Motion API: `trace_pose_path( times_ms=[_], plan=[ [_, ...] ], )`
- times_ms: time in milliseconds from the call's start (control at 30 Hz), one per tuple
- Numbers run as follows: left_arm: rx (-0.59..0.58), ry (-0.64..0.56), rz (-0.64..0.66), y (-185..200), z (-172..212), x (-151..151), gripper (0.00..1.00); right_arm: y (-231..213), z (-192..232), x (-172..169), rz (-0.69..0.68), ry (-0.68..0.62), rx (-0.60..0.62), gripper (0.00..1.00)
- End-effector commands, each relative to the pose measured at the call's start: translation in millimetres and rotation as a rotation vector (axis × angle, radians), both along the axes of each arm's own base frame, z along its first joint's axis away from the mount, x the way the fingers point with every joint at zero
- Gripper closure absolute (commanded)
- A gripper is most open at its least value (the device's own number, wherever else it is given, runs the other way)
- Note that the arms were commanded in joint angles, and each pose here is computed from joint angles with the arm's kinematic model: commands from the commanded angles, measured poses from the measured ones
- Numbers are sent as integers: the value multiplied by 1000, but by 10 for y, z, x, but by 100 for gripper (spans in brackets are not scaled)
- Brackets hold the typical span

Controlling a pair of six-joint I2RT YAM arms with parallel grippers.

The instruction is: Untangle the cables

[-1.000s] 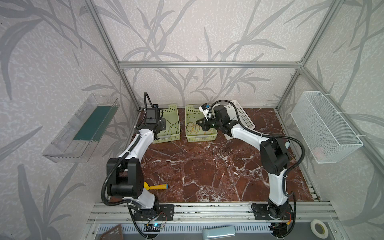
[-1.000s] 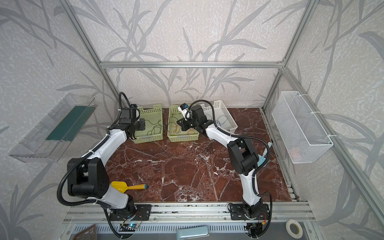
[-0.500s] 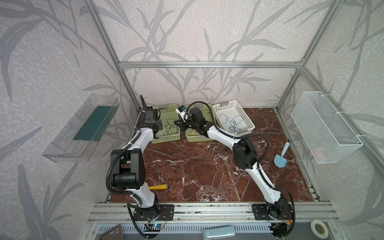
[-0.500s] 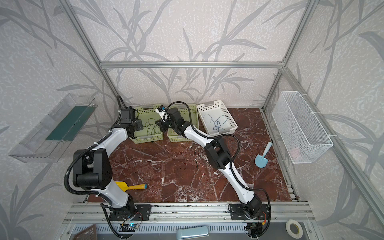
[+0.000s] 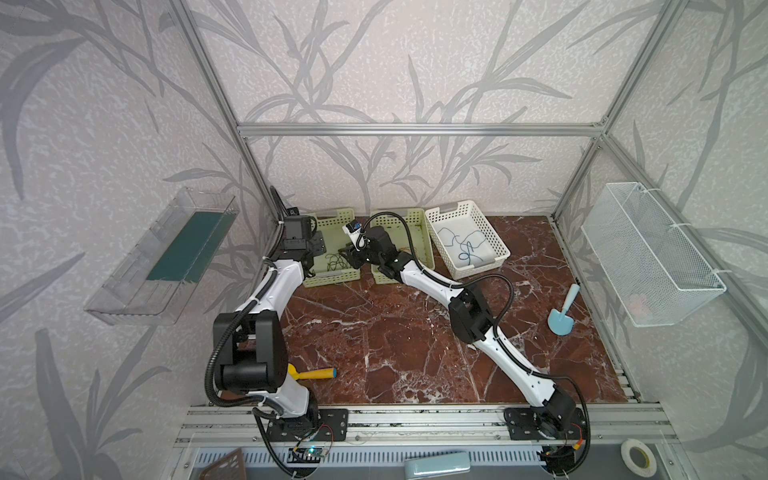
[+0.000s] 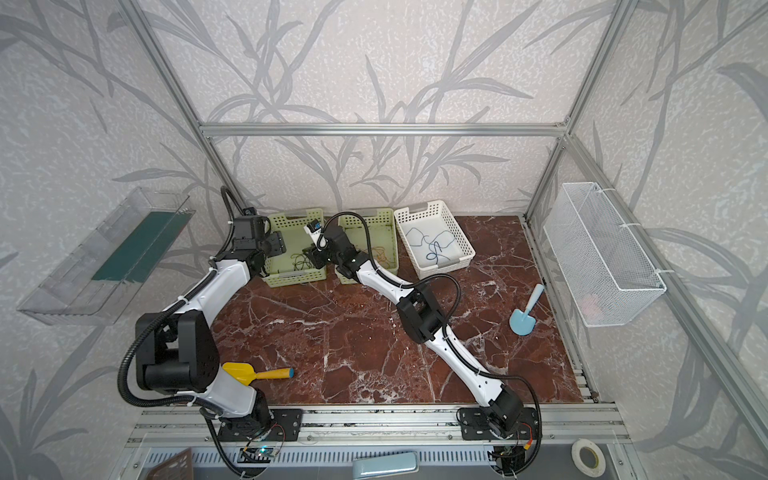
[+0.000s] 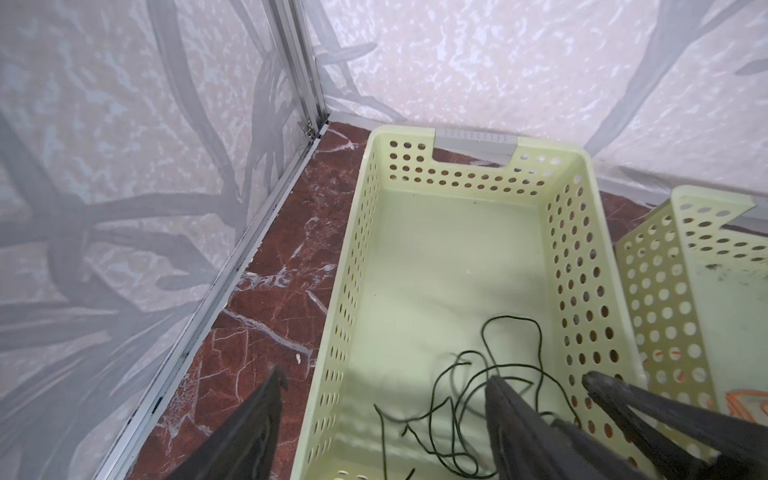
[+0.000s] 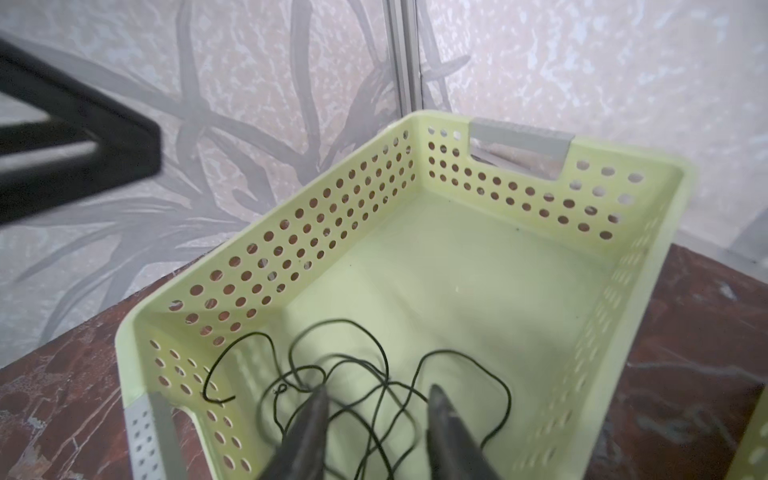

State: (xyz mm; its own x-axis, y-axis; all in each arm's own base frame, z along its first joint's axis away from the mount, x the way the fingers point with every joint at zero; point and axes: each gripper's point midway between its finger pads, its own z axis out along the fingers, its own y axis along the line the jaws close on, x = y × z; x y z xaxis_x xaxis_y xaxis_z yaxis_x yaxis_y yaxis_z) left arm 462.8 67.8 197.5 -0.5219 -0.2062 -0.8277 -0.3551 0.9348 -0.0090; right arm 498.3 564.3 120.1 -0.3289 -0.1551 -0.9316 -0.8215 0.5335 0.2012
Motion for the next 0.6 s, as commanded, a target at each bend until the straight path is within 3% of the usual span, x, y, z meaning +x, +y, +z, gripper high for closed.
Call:
trace_pose_path(
  times_ms=[0, 133, 300, 400, 467, 567],
  plan=[
    [-23, -67, -40, -97, 198, -47, 20, -18, 440, 17, -7, -66, 13, 44],
    [-49, -96, -168, -341, 301, -63, 20, -52, 784, -78, 28, -66, 24, 31],
    [-48, -125, -388, -883, 369, -119, 25, -296, 1496, -307, 60, -83, 29, 27],
    [-36, -159, -500, -1236, 393, -205, 27, -811, 1794, -207, -67, -108, 55, 29],
    [-89, -215, -570, -1492, 399, -258, 31, -1267, 1919, -150, -137, -84, 122, 32],
    [-130, -247, -716, -1980, 344, -352, 33, -1911, 1816, -183, -225, -6, 98, 38]
  ],
)
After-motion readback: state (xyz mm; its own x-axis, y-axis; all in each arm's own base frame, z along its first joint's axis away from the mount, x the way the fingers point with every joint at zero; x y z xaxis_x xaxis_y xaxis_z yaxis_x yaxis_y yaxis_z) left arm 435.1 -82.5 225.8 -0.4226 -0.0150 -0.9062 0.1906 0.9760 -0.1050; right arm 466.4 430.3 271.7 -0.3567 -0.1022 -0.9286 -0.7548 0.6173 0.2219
